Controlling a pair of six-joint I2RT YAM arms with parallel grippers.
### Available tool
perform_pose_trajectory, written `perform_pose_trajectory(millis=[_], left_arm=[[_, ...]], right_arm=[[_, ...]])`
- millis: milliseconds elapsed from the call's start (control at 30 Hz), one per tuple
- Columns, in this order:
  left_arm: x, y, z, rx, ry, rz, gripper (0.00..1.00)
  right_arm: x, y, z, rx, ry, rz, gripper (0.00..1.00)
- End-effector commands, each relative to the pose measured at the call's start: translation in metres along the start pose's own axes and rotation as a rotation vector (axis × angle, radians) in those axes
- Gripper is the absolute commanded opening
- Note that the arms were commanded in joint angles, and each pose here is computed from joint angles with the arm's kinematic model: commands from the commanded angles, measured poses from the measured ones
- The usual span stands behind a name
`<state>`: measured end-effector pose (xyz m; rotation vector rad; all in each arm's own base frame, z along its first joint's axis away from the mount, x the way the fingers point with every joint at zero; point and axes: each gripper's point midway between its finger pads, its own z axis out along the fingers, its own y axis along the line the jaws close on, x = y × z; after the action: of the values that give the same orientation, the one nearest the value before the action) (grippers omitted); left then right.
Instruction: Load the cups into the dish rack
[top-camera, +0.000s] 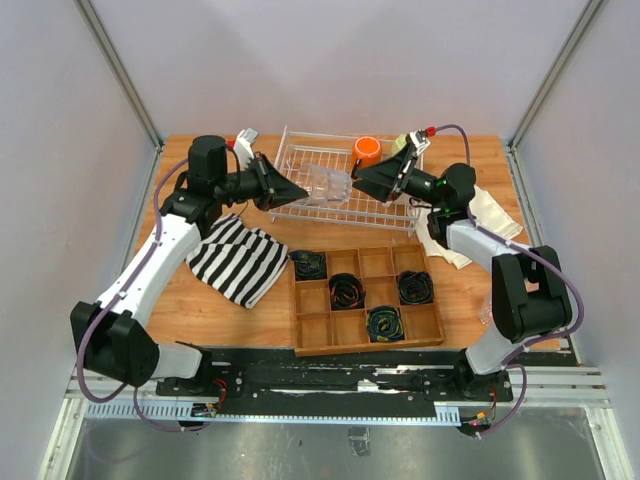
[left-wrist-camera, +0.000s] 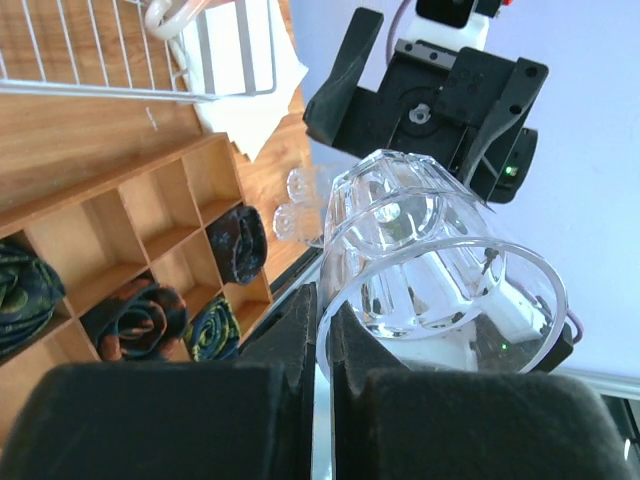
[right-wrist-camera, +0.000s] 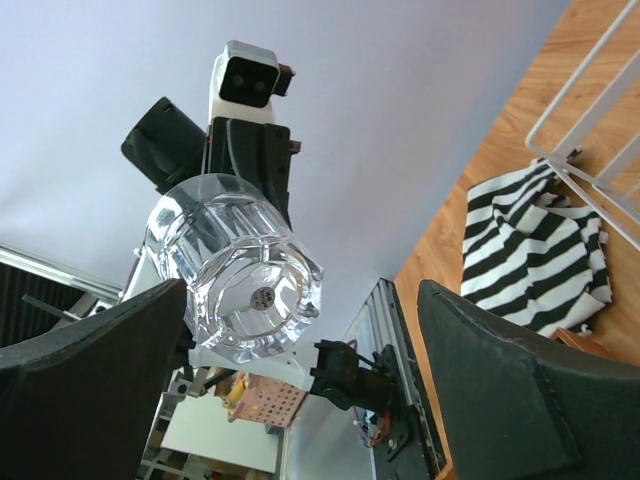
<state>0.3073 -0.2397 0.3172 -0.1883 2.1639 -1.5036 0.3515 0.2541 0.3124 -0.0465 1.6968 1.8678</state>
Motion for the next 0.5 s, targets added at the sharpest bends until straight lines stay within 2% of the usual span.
perform_pose_trajectory(millis=[0, 467], left_arm=[[-0.019, -0.033, 0.003, 0.112, -0.006, 0.068, 0.00], [-0.031, -0.033, 0.020, 0.157, 0.008, 0.049, 0.01]], right_arm=[[0.004, 0.030, 0.008, -0.139, 0.005, 0.004, 0.99], [0.005, 0.049, 0.029, -0.231, 0.015, 0.041, 0.99]])
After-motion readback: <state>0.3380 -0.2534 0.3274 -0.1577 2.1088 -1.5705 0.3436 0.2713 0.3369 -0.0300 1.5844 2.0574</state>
